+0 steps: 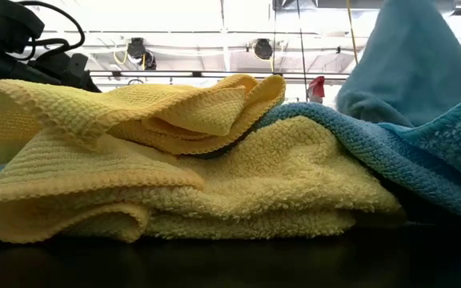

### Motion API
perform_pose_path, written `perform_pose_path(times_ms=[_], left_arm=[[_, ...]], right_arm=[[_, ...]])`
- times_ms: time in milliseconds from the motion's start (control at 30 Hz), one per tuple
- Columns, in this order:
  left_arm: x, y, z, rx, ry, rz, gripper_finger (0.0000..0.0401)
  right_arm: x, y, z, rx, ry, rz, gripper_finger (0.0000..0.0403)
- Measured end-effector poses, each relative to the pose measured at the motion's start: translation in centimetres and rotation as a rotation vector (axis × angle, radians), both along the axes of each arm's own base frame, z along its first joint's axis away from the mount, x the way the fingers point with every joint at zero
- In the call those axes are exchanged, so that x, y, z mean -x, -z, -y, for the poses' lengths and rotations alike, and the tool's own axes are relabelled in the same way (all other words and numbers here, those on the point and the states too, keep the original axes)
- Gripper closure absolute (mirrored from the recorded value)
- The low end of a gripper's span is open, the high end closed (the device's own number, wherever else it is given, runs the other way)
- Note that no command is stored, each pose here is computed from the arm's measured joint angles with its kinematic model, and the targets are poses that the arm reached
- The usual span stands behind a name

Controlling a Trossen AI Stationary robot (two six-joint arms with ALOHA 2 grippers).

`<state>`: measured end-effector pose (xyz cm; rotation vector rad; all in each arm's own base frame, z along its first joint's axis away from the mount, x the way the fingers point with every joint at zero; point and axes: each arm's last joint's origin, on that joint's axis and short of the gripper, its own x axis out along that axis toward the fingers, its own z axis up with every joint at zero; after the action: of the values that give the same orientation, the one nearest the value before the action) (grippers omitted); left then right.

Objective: Sort microfiber towel by color & place in baskets
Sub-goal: Put the blue towel into the top transparent bin

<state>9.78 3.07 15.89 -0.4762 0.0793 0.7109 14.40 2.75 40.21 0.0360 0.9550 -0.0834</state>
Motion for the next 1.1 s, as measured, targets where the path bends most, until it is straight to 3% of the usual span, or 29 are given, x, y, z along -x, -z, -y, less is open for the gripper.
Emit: perform_pose_path(times_ms=[333, 633, 1100], left_arm=[[0.0, 0.0, 0.0, 0.000, 0.000, 0.000, 0.0102], [0.0, 0.0, 0.0, 0.000, 0.000, 0.000, 0.0102], [0.0, 0.0, 0.0, 0.000, 0.000, 0.000, 0.0102]], right_arm=[[-2.3, 7.7, -0.7, -0.032, -0.005, -0.151, 0.0402], [-3.6, 14.1, -0.9, -0.045, 0.017, -0.145, 0.0403], [-3.8, 19.0, 0.6, -0.071, 0.137, -0.138, 0.0403]])
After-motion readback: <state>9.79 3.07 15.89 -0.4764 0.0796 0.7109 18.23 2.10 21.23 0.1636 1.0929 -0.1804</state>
